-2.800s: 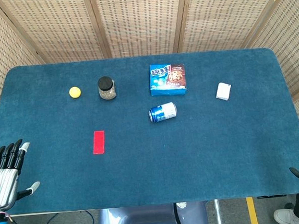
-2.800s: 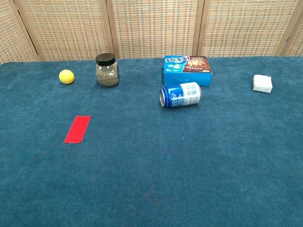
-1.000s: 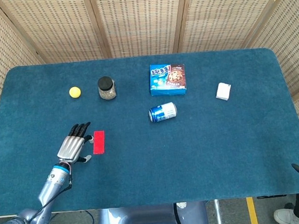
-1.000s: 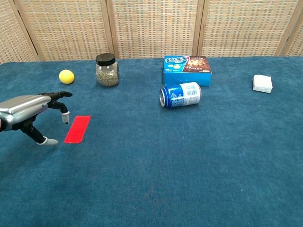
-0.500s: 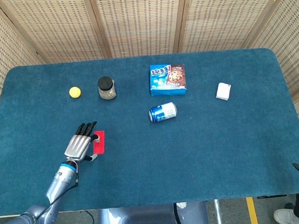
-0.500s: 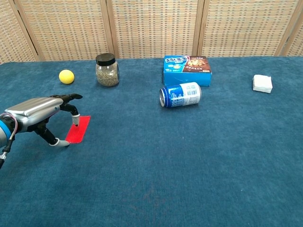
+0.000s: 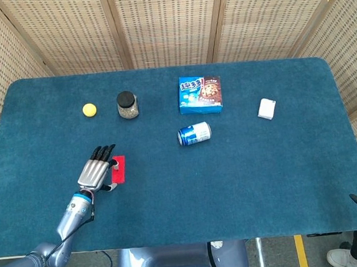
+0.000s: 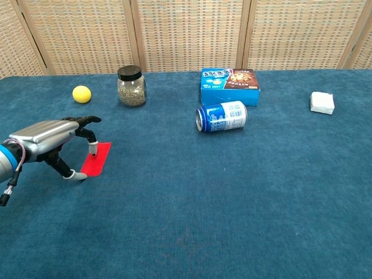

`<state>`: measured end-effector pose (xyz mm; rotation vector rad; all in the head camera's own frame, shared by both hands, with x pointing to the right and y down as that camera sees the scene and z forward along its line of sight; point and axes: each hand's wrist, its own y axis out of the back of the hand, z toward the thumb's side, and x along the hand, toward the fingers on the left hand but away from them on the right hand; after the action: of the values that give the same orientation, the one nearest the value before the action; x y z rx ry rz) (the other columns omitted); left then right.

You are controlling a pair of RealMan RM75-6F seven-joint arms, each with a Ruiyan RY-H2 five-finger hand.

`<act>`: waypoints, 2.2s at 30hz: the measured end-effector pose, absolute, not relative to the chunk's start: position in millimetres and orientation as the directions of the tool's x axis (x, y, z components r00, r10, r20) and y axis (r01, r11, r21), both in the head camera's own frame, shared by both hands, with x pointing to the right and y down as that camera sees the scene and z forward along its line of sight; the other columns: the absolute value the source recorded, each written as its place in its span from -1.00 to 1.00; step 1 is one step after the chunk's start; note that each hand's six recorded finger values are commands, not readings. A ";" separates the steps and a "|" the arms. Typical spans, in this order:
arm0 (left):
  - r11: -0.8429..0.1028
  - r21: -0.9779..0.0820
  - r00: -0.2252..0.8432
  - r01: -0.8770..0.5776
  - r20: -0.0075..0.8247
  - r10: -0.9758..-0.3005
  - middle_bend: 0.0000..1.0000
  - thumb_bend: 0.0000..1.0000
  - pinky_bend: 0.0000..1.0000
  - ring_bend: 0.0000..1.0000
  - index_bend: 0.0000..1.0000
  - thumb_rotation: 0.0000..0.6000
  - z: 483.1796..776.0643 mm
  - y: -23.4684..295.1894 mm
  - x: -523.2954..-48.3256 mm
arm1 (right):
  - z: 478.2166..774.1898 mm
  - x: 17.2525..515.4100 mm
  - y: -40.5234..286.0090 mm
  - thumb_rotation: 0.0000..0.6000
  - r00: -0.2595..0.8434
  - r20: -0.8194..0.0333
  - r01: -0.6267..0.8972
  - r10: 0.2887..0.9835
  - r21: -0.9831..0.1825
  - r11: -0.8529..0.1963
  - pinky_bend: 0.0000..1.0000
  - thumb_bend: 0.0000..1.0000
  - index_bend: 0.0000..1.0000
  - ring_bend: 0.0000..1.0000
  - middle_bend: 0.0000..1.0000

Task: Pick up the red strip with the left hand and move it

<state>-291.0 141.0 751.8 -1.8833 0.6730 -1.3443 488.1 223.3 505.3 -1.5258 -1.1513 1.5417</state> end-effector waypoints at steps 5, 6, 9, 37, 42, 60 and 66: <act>-0.568 -0.821 0.322 -0.059 0.523 -0.789 -1.00 -0.51 -1.00 -1.00 -0.09 1.00 743.4 122.5 -285.8 | 506.0 489.2 222.7 1.00 -0.094 -0.396 0.119 0.914 -0.915 -0.384 -1.00 -1.00 -1.00 -1.00 -1.00; -0.559 -0.826 0.323 -0.073 0.511 -0.797 -1.00 -0.51 -1.00 -1.00 -0.09 1.00 740.7 118.7 -285.1 | 506.0 489.3 222.6 1.00 -0.095 -0.396 0.120 0.914 -0.916 -0.384 -1.00 -1.00 -1.00 -1.00 -1.00; -0.542 -0.834 0.327 -0.102 0.487 -0.810 -1.00 -0.52 -1.00 -1.00 -0.09 1.00 731.2 110.4 -285.7 | 506.3 489.0 222.8 1.00 -0.093 -0.397 0.117 0.913 -0.915 -0.386 -1.00 -1.00 -1.00 -1.00 -1.00; -0.669 -0.742 0.344 0.048 0.641 -0.686 -1.00 -0.52 -1.00 -1.00 -0.07 1.00 741.7 140.5 -295.1 | 504.6 489.1 222.7 1.00 -0.095 -0.394 0.123 0.914 -0.916 -0.382 -1.00 -1.00 -0.98 -1.00 -1.00; -0.670 -0.740 0.340 0.055 0.645 -0.684 -1.00 -0.52 -1.00 -1.00 -0.07 1.00 744.6 141.5 -293.0 | 504.3 489.5 222.7 1.00 -0.095 -0.393 0.123 0.914 -0.916 -0.381 -1.00 -1.00 -0.98 -1.00 -1.00; -0.669 -0.739 0.336 0.073 0.650 -0.681 -1.00 -0.31 -1.00 -1.00 0.04 1.00 751.1 139.7 -286.8 | 505.9 489.4 222.6 1.00 -0.096 -0.401 0.125 0.911 -0.913 -0.388 -1.00 -1.00 -0.96 -1.00 -1.00; -0.671 -0.738 0.335 0.069 0.651 -0.681 -1.00 -0.17 -1.00 -1.00 0.07 1.00 752.0 140.0 -286.7 | 506.0 489.8 222.5 1.00 -0.096 -0.402 0.128 0.911 -0.912 -0.389 -1.00 -1.00 -0.95 -1.00 -1.00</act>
<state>-286.7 140.0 752.0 -1.9160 0.5370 -1.3946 489.8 222.5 506.0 -1.5319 -1.1588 1.5505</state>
